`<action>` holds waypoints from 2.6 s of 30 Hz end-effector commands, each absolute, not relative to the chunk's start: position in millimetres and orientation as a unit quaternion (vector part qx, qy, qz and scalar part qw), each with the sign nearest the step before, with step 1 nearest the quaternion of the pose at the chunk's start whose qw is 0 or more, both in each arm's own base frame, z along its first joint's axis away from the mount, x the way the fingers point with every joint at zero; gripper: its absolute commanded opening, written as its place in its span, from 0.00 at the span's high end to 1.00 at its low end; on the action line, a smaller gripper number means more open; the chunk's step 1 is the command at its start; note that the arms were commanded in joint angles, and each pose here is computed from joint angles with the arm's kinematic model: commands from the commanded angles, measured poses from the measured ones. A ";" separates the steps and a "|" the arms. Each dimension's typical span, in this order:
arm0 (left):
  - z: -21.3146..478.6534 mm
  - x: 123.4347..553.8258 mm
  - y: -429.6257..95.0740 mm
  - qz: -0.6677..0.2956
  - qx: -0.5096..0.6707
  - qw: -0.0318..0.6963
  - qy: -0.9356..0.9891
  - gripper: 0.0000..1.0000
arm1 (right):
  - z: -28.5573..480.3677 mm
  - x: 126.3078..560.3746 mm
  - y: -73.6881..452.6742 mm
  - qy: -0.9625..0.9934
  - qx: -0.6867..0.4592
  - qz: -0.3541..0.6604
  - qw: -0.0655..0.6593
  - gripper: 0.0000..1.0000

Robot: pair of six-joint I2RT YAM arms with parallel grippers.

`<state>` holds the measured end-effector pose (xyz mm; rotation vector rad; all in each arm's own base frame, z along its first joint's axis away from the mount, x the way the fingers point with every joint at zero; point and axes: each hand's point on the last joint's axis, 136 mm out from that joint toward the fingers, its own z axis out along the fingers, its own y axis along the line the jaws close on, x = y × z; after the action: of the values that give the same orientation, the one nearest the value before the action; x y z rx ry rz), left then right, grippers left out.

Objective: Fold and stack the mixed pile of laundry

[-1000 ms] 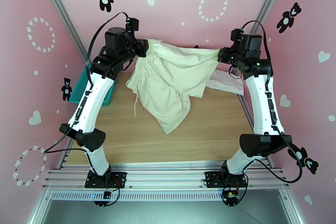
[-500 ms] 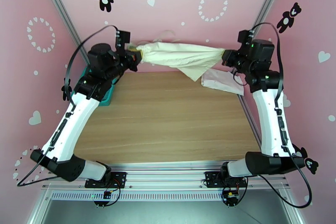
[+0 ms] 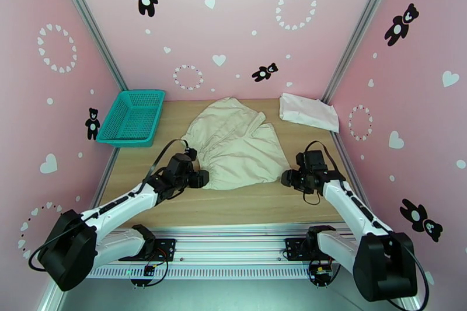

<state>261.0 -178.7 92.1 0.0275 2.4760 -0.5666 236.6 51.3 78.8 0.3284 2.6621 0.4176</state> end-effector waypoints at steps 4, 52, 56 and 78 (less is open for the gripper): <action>144.7 293.0 -174.7 -0.165 -0.027 0.321 0.932 0.32 | 135.4 281.4 48.7 0.944 0.095 0.140 0.283 0.33; 116.4 274.5 -231.0 -0.265 0.014 0.262 0.928 1.00 | 85.5 357.0 57.0 0.953 0.092 0.161 0.238 0.88; 139.8 281.1 -234.1 -0.273 0.022 0.285 0.919 1.00 | 119.3 366.2 53.7 0.959 0.075 0.117 0.247 1.00; 142.8 286.0 -230.9 -0.256 0.035 0.277 0.925 1.00 | 31.3 333.5 46.7 0.950 0.158 0.212 0.169 0.68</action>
<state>284.4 -232.1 140.3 0.0736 2.4888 -0.6965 309.1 43.3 21.0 0.5348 2.7455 0.5995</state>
